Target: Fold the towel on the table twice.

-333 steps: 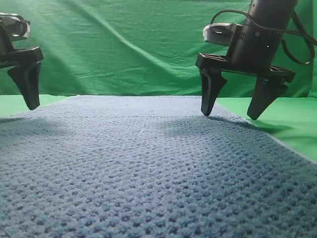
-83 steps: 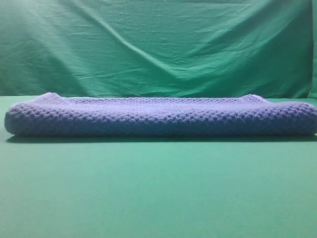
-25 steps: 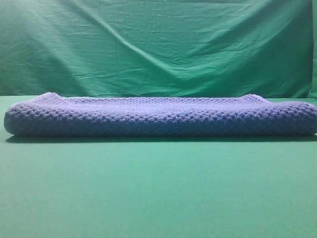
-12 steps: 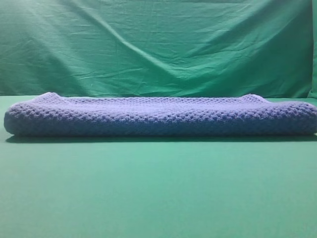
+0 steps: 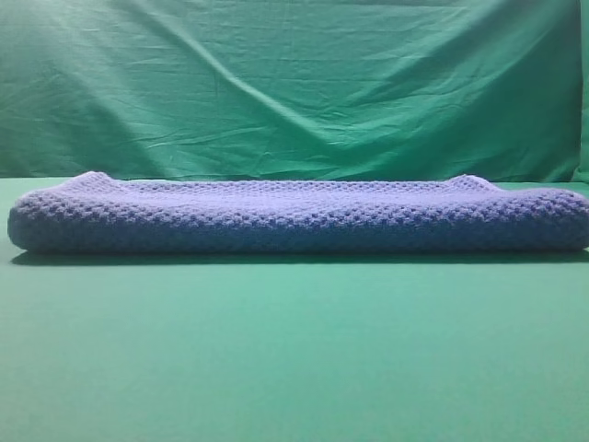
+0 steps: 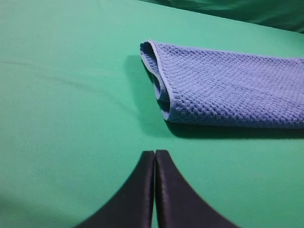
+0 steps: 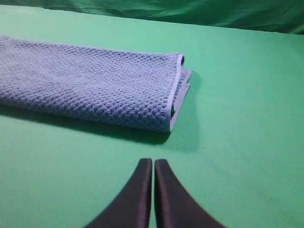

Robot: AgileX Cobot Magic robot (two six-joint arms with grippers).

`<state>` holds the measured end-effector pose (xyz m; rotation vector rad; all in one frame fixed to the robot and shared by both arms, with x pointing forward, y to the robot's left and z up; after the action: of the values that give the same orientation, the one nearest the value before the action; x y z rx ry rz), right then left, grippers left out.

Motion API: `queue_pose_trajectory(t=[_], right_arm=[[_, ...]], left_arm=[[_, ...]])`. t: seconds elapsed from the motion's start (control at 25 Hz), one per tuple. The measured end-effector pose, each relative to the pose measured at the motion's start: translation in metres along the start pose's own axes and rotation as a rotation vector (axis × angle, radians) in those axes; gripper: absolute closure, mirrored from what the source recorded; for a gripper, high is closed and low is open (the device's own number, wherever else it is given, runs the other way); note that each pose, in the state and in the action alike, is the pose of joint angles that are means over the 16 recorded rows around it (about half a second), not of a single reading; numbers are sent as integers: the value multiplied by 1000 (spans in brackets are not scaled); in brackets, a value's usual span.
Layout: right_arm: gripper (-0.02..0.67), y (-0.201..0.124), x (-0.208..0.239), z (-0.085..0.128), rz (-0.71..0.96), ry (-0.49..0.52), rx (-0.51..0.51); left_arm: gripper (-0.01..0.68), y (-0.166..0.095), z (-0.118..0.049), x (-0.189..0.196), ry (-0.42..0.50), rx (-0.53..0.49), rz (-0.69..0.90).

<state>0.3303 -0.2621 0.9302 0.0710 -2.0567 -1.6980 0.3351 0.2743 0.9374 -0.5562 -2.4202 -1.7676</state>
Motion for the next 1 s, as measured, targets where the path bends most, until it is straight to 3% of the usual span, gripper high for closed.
queue_pose_trajectory(t=[0.52,1.0], right_arm=[[649,0,0,-2,3,-20,-7],[649,-3,1,-18,23,-170,-58]], left_arm=[[673,1,1,0,9,24,-4],[673,2,5,0,47,46,-19]])
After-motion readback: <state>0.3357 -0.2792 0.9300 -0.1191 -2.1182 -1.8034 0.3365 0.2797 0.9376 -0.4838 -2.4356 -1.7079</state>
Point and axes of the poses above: a point on each arm's last joint axis where the gripper is mounted, x pointing back along that axis away from the gripper, z along the wrist's bending axis when the last joint is at zero, y = z × x, the point moved 5 cm from there along -x, pointing out along that axis toward the gripper, and after that the axes turned 4 degrees about x, right-handed, at the moved point
